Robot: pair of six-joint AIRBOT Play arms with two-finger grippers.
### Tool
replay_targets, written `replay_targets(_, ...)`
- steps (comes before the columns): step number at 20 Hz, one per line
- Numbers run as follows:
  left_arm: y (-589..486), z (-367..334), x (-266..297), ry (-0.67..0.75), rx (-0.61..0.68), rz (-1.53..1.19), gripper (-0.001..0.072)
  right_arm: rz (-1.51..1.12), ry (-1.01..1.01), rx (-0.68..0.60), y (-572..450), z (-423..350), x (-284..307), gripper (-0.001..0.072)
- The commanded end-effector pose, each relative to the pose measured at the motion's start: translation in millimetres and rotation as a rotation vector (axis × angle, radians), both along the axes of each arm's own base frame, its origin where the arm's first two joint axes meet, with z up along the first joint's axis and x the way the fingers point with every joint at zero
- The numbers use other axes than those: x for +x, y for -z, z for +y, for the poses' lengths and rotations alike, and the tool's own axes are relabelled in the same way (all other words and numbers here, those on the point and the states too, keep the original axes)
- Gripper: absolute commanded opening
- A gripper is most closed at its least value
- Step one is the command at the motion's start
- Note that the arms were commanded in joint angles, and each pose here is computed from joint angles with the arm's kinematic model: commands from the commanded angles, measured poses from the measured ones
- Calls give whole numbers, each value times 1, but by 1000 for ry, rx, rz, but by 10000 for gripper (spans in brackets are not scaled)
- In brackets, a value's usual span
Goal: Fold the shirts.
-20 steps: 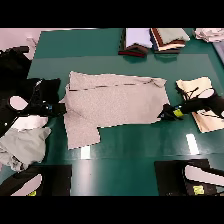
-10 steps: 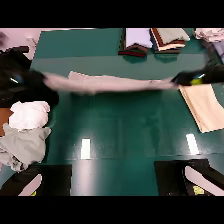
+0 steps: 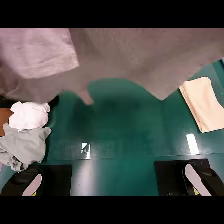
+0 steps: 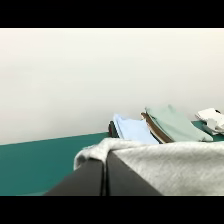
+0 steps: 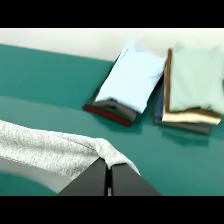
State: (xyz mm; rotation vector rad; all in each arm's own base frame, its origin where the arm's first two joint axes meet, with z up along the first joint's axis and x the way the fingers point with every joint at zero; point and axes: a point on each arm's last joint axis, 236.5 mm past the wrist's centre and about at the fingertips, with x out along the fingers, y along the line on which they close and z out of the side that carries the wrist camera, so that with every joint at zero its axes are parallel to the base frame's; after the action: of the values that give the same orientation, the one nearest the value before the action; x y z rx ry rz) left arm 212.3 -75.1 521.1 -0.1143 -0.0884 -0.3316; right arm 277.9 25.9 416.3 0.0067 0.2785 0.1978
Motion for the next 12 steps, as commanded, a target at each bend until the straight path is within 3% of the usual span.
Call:
replay_targets(1,1,-2,-7,7,13,33,20,14,20,-12,-16,0,-19,12)
replay_targets(8,186,-15,140,70,131,721,21,495,-47,147,129,-15,63,12)
replay_targets(12,322,-20,228,92,139,1059,21,859,-2,37,280,-18,102,12)
